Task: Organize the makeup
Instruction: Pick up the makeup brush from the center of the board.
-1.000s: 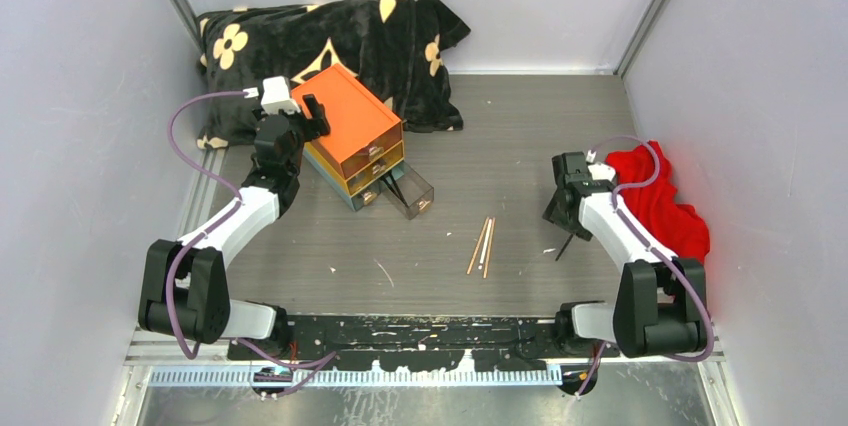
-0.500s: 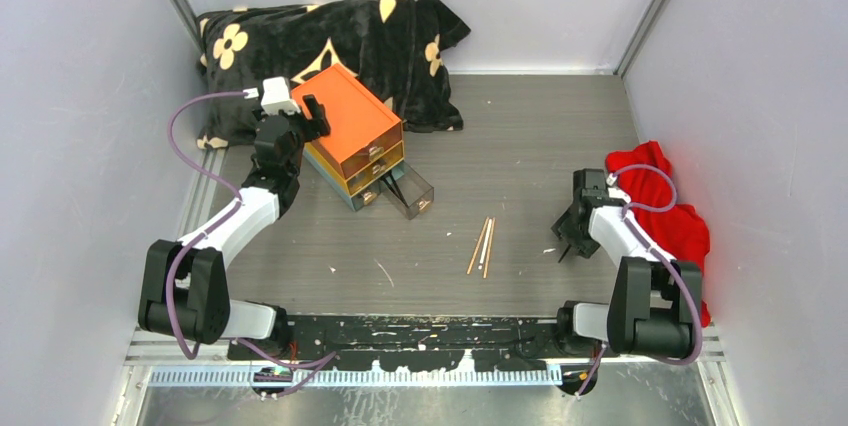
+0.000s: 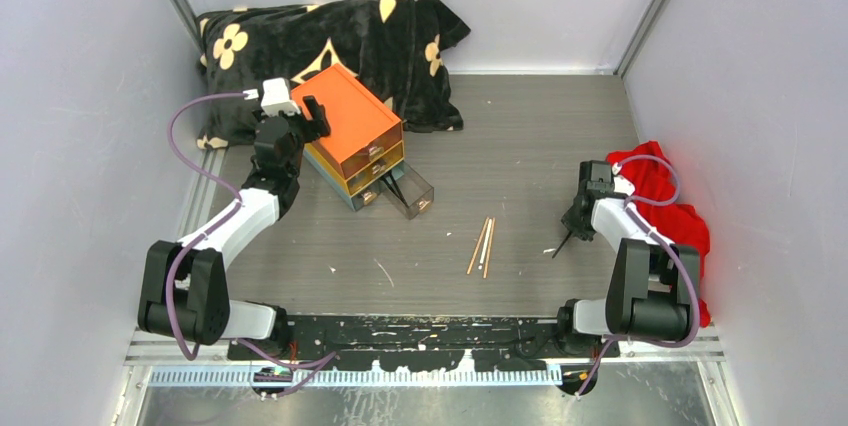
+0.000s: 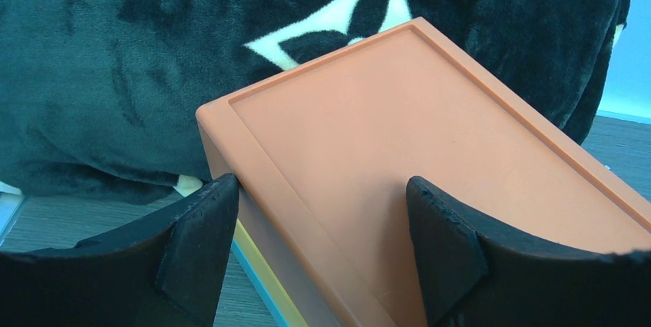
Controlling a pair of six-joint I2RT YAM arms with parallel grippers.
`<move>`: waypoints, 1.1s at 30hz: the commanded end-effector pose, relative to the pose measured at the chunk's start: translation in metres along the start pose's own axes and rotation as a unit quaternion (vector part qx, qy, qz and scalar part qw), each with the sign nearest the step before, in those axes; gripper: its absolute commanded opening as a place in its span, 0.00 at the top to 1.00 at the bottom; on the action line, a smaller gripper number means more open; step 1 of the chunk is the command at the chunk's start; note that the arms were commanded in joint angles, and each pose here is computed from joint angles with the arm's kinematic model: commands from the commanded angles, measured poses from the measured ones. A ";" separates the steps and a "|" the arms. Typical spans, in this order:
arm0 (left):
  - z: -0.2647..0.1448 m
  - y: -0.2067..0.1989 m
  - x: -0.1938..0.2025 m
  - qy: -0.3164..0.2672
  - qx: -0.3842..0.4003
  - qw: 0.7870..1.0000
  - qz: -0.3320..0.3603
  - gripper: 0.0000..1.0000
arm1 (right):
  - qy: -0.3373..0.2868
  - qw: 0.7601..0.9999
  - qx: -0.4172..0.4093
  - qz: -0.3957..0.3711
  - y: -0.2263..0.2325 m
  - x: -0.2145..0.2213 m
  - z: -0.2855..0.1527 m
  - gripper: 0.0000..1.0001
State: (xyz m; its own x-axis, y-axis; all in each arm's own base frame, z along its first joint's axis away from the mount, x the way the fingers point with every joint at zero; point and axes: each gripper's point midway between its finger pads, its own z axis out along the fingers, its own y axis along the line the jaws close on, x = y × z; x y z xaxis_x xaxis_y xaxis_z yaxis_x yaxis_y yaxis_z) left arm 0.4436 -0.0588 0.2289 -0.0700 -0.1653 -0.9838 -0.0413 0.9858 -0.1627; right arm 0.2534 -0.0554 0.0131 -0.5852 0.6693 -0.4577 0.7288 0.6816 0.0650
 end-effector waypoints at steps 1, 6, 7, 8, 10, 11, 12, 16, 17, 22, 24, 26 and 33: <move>-0.037 -0.006 0.125 0.209 0.055 0.974 0.060 0.22 | 0.057 0.998 0.007 -0.004 -0.010 0.037 0.014 0.75; -0.037 -0.006 0.125 0.209 0.056 0.975 0.060 0.22 | 0.082 0.997 0.001 -0.007 -0.009 0.050 0.022 0.98; -0.037 -0.006 0.125 0.209 0.056 0.975 0.060 0.22 | 0.084 0.996 -0.001 -0.008 -0.008 0.051 0.022 0.99; -0.037 -0.006 0.125 0.208 0.055 0.975 0.060 0.22 | 0.084 0.996 -0.006 -0.010 -0.007 0.051 0.023 0.99; -0.037 -0.006 0.125 0.209 0.055 0.975 0.059 0.22 | 0.081 0.996 -0.022 -0.016 -0.001 0.049 0.021 0.99; -0.037 -0.006 0.125 0.208 0.056 0.975 0.060 0.22 | 0.077 0.996 -0.033 -0.022 0.002 0.046 0.020 0.99; -0.037 -0.006 0.125 0.208 0.056 0.975 0.060 0.22 | 0.069 0.996 -0.048 -0.030 0.007 0.041 0.016 0.99; -0.037 -0.006 0.125 0.209 0.056 0.975 0.060 0.22 | 0.038 0.989 -0.124 -0.074 0.043 0.014 -0.007 0.99; -0.037 -0.005 0.125 0.210 0.055 0.974 0.060 0.22 | 0.028 0.986 -0.135 -0.092 0.052 0.007 -0.015 0.99; -0.037 -0.006 0.125 0.209 0.055 0.974 0.060 0.22 | -0.033 0.971 -0.168 -0.168 0.101 -0.020 -0.065 0.99; -0.037 -0.005 0.125 0.209 0.055 0.975 0.059 0.22 | -0.045 0.963 -0.186 -0.188 0.119 -0.022 -0.081 0.99; -0.037 -0.006 0.125 0.209 0.055 0.974 0.060 0.22 | -0.046 0.953 -0.214 -0.208 0.138 -0.018 -0.095 0.99; -0.037 -0.006 0.125 0.209 0.056 0.974 0.060 0.22 | -0.046 0.897 -0.281 -0.338 0.215 0.019 -0.146 0.99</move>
State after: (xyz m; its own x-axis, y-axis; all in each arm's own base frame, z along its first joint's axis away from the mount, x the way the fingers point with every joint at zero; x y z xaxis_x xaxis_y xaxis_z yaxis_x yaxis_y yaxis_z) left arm 0.4425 -0.0595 0.2289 -0.0683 -0.1659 -0.9838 -0.0356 0.9859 -0.1638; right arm 0.3387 0.0995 0.1241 -0.7743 0.1849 -0.6053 0.0848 0.9781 0.1902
